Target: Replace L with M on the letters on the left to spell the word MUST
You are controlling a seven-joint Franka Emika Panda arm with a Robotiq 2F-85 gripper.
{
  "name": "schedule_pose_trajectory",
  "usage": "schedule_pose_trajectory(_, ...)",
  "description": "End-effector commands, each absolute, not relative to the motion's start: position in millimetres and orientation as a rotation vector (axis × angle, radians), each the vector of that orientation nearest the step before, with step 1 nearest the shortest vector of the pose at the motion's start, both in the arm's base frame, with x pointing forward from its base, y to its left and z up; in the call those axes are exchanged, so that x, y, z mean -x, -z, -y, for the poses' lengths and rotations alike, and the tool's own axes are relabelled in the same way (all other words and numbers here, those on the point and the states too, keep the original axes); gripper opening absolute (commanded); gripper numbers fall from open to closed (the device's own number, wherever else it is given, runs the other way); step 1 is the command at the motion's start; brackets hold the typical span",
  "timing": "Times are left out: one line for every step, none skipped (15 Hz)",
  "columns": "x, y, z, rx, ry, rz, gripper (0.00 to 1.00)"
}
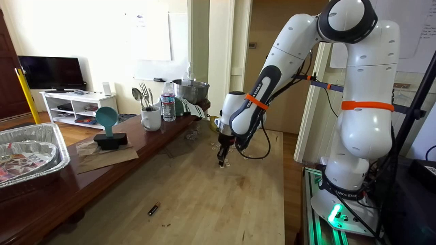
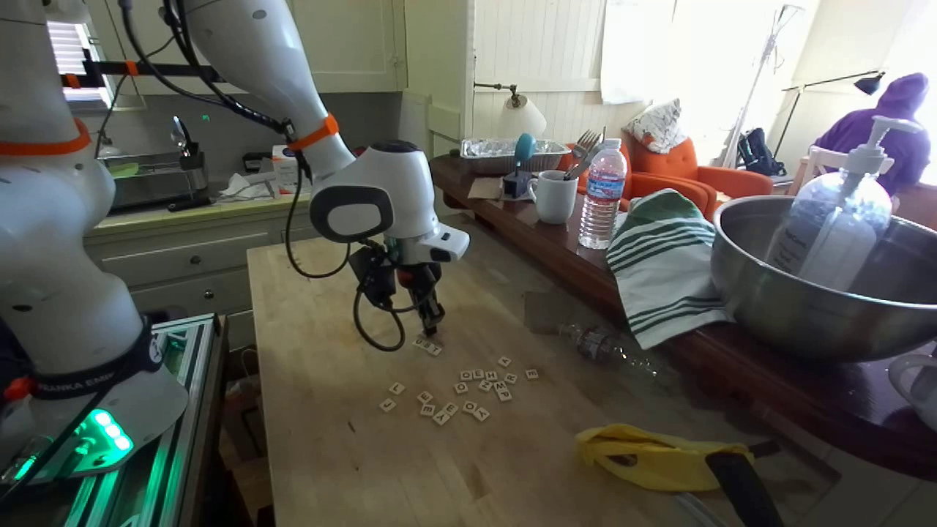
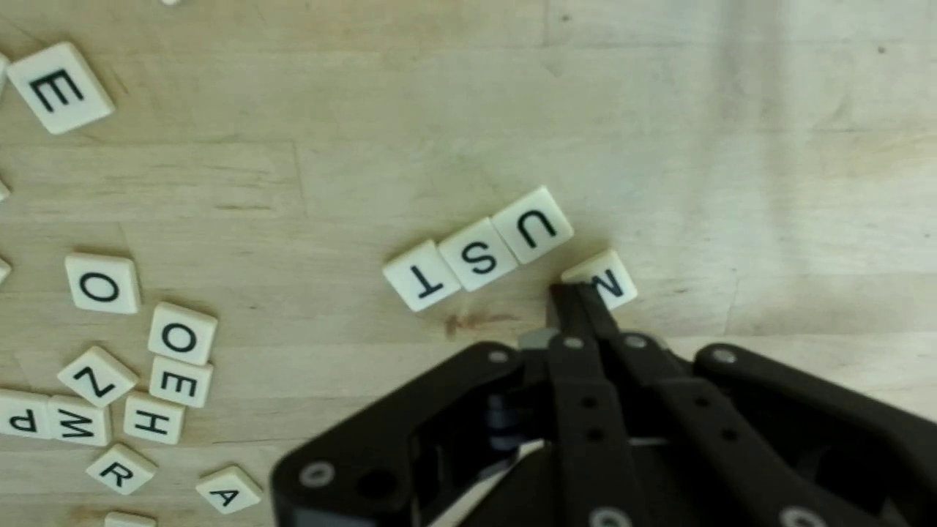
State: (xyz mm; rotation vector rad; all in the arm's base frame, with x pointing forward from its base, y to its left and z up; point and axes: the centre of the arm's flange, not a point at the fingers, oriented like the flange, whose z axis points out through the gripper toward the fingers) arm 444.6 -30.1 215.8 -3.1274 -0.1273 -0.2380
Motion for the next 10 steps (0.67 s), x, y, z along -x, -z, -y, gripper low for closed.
schedule_pose_trajectory(-426.4, -205.7, 28.2, 3.116, 0.147, 0.168, 0.0)
schedule_pose_trajectory(-425.8, -205.5, 27.4, 3.116, 0.144, 0.178, 0.0)
schedule_pose_trajectory(-424.9, -205.3, 27.0, 3.119, 0.142, 0.186, 0.0)
schedule_pose_trajectory(-423.6, -205.3, 26.6, 3.12, 0.139, 0.192, 0.0)
schedule_pose_trajectory(-422.7, -205.3, 26.3, 3.12, 0.137, 0.194, 0.0)
schedule_pose_trajectory(-422.0, -205.4, 26.2, 3.12, 0.135, 0.195, 0.0)
schedule_pose_trajectory(-421.1, -205.5, 26.3, 3.12, 0.134, 0.199, 0.0)
schedule_pose_trajectory(-420.8, -205.5, 26.5, 3.121, 0.134, 0.202, 0.0)
schedule_pose_trajectory(-420.6, -205.7, 26.9, 3.122, 0.134, 0.206, 0.0)
schedule_pose_trajectory(-420.4, -205.8, 27.1, 3.122, 0.135, 0.212, 0.0)
